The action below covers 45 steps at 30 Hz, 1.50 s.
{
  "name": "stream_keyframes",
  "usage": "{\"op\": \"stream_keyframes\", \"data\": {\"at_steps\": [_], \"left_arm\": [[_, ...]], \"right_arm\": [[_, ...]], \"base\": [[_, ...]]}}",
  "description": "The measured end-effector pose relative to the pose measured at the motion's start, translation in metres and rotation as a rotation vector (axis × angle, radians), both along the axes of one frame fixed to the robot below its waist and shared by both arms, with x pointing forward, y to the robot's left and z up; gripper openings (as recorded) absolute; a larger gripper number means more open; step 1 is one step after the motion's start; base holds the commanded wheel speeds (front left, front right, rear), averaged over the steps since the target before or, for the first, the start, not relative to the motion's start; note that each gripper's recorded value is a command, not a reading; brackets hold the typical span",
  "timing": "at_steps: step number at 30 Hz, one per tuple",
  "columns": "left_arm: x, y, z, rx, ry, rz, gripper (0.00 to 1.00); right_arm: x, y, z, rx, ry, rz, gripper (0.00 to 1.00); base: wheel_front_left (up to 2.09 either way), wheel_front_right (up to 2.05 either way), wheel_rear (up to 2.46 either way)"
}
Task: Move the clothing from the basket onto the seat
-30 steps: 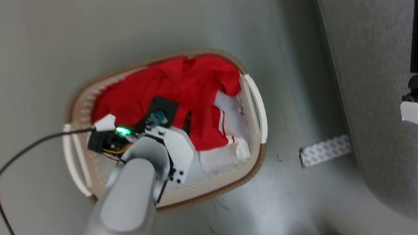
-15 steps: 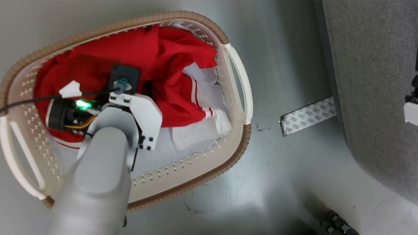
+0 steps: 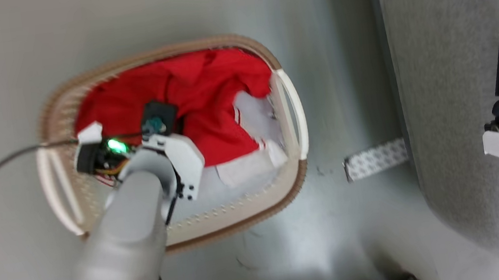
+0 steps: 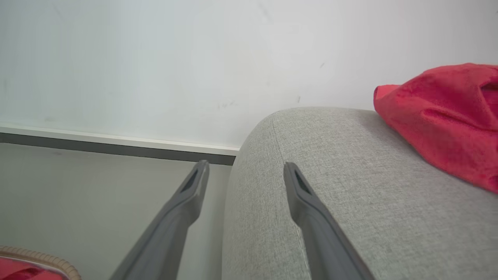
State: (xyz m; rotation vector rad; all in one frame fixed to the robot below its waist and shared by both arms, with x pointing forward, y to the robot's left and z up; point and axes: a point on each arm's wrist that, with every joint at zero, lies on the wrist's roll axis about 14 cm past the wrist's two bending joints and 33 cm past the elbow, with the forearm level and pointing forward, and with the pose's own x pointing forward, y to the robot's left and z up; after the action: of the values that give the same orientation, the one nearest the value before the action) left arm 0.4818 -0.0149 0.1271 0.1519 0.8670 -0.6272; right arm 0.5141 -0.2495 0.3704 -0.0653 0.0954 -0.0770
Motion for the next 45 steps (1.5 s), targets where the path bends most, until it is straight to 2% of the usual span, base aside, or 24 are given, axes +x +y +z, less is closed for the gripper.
{"op": "stream_keyframes", "data": {"at_steps": [9, 25, 33, 38, 45], "left_arm": [[-0.005, 0.017, 0.093, -0.106, -0.145, 0.07, 0.0], [-0.027, 0.067, 0.286, -0.213, -0.533, 0.28, 0.0], [-0.059, 0.096, 0.372, -0.238, -0.721, 0.341, 0.0], [-0.077, 0.112, 0.415, -0.238, -0.824, 0.36, 0.0], [-0.09, 0.116, 0.442, -0.245, -0.873, 0.356, 0.0]], "right_arm": [[-0.024, 0.007, 0.033, 0.029, -0.014, -0.01, 1.0], [-0.109, 0.049, 0.087, 0.095, -0.046, 0.078, 1.0], [-0.156, 0.064, 0.107, 0.102, -0.087, 0.125, 1.0], [-0.174, 0.064, 0.118, 0.106, -0.124, 0.126, 1.0], [-0.19, 0.062, 0.118, 0.11, -0.131, 0.117, 1.0]], "base": [[0.0, 0.0, 0.0], [0.0, 0.0, 0.0], [0.0, 0.0, 0.0], [0.0, 0.0, 0.0], [0.0, 0.0, 0.0]]}}
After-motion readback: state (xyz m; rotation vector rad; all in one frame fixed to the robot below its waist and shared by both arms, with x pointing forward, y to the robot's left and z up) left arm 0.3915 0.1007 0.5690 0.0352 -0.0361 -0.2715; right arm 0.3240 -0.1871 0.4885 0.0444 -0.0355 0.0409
